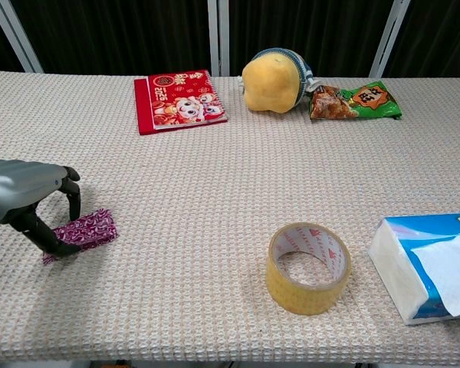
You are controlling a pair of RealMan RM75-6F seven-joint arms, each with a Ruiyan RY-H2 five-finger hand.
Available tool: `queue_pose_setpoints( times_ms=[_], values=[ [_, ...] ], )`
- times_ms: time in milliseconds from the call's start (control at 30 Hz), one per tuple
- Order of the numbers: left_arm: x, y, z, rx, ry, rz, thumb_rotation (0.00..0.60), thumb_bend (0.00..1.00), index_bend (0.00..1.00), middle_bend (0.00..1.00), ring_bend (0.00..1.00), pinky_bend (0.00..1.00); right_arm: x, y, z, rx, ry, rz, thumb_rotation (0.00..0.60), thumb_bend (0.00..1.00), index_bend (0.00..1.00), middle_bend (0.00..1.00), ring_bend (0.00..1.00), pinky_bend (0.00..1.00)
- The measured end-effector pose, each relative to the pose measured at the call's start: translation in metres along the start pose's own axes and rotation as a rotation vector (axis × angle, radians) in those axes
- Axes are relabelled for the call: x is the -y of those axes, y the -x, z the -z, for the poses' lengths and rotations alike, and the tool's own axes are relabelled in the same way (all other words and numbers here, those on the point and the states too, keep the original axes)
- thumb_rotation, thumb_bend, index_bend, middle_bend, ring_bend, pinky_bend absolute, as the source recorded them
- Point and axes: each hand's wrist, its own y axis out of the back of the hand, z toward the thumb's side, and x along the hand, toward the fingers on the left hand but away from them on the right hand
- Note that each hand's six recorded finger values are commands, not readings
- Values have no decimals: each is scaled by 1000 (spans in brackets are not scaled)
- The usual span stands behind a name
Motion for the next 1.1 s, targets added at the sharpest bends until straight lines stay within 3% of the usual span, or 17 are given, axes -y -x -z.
queue_pose_setpoints(
  times_ms=[333,800,1000,1100],
  values=[
    [0,3,1,14,1,15,363,211,319,47,0,139,0,0,-1,-1,-3,-1,600,423,0,0,0,0],
    [0,7,2,24,-12,17,359,211,277,45,0,139,-2,1,-2,-2,-6,3,600,424,0,0,0,0],
    [-13,14,6,34,-6,-46,365,212,238,45,0,138,-4,0,-2,-2,-6,10,600,423,0,0,0,0],
    [-26,19,9,54,12,-110,421,212,188,45,0,140,-5,-1,-2,-2,-7,14,600,424,0,0,0,0]
  ],
)
